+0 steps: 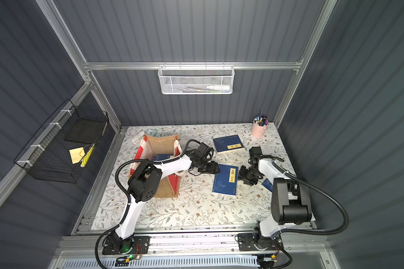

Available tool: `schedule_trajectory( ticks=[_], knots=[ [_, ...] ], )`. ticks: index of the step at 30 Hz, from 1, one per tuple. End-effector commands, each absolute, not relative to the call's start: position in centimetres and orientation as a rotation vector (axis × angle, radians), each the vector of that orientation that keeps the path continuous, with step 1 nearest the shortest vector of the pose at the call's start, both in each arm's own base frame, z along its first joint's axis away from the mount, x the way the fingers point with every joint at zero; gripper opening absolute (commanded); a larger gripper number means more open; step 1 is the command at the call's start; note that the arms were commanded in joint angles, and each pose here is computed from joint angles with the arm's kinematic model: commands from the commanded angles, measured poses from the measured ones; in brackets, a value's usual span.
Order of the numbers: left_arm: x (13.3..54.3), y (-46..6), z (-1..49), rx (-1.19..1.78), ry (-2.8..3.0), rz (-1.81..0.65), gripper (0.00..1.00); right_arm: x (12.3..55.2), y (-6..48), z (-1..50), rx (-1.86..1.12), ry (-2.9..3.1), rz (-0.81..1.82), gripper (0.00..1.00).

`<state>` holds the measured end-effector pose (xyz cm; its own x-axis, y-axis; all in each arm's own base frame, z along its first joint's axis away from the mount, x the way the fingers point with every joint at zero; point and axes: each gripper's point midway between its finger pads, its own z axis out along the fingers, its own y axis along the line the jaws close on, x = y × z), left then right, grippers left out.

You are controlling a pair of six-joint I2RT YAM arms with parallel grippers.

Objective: Put the books into the canvas bag
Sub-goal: Adjust the book at the center of the board, then pick up the book from the center of the board.

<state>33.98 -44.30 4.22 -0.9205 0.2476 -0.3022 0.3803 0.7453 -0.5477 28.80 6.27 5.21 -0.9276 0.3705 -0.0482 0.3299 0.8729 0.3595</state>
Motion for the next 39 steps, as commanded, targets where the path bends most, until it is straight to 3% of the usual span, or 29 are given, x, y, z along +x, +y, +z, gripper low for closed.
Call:
schedule_trajectory(
  ticks=[1,5,14,19,27,39],
  knots=[
    [31.5,-43.7,2.6,0.435,2.864,-0.98,0.62,28.6,8.5,5.0,0.565,2.904,0.661,0.47],
    [30.9,-43.6,2.4,0.397,2.885,-1.011,0.63,27.8,8.6,3.2,0.578,2.957,0.65,0.44],
    [29.4,-42.3,1.6,0.329,2.925,-1.025,0.63,26.7,8.2,0.7,0.601,3.014,0.609,0.28],
    [28.2,-43.1,1.2,0.347,2.942,-1.157,0.65,26.6,8.3,0.3,0.594,3.025,0.613,0.17],
    [27.1,-45.9,4.0,0.387,2.867,-1.51,0.65,26.7,8.9,0.3,0.592,3.025,0.673,0.14],
    [28.6,-48.2,10.7,0.414,2.609,-1.726,0.38,26.8,9.9,1.3,0.602,2.992,0.782,0.14]
  ],
)
